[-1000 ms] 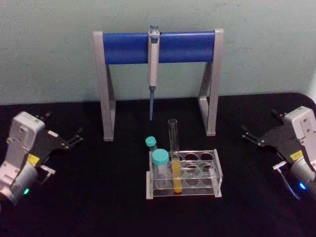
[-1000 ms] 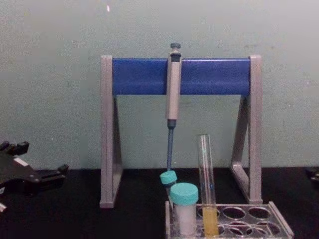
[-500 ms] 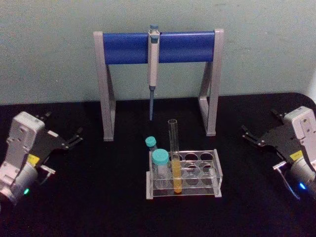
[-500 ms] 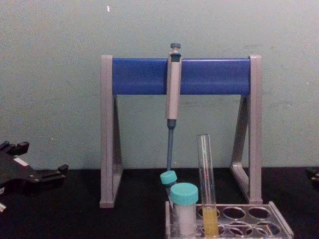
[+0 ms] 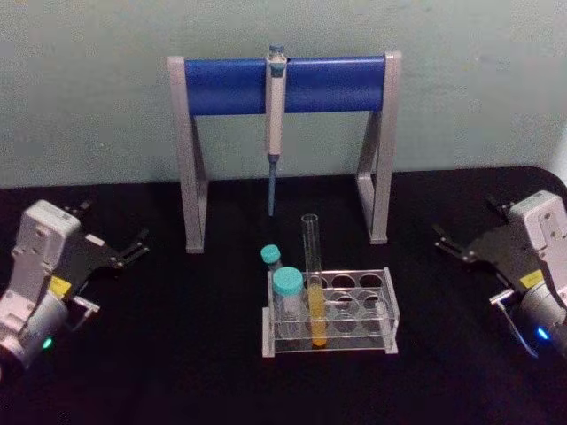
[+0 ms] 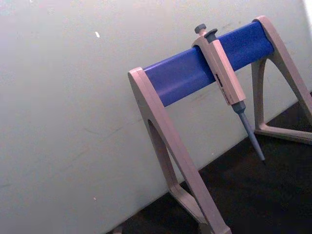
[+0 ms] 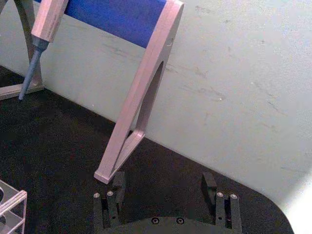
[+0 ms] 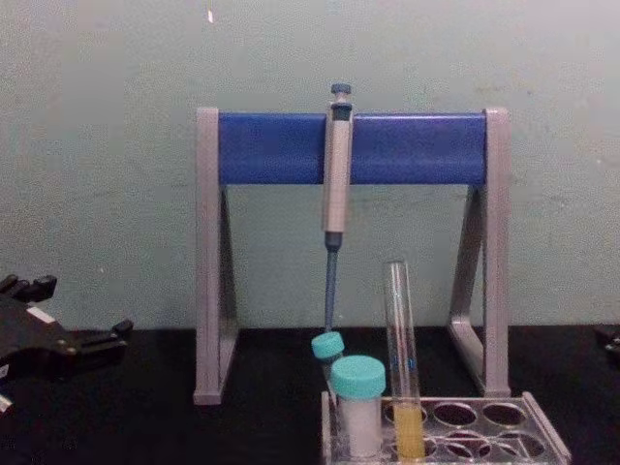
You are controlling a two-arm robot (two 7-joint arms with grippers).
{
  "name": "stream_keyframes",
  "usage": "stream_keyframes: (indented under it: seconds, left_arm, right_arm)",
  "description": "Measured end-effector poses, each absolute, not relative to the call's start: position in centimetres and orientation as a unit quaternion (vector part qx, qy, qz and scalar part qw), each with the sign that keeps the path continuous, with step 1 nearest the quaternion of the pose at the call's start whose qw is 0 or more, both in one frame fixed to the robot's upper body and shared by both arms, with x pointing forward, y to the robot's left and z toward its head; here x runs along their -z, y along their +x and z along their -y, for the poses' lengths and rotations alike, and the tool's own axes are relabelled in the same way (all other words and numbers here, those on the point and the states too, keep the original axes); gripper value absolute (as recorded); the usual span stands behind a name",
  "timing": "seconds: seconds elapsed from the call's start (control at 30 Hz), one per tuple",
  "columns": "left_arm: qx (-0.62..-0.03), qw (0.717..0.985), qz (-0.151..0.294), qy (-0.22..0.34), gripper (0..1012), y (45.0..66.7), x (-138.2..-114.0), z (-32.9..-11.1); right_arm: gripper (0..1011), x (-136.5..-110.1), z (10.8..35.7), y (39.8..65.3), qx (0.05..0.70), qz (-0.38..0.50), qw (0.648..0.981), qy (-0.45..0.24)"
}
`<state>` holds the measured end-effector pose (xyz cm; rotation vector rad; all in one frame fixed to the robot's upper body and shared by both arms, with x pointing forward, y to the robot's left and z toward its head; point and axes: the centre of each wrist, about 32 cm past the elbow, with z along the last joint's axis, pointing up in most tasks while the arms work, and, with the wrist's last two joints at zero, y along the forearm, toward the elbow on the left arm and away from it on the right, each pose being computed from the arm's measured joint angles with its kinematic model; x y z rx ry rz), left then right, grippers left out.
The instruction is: Pick up the test tube from the test tube rack, shake it, then place it back into the test tube rack.
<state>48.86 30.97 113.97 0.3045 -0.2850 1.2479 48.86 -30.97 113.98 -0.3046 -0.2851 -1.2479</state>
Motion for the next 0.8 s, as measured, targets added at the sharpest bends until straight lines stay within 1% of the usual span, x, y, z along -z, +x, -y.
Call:
stream_keyframes:
  seconds: [0.8]
  left_arm:
    - [-0.58, 0.791, 0.132, 0.141, 1001, 48.86, -113.98, -30.97]
  right_arm:
    - [1000, -114.1, 31.0, 48.73, 0.581, 0.13, 0.791, -0.14]
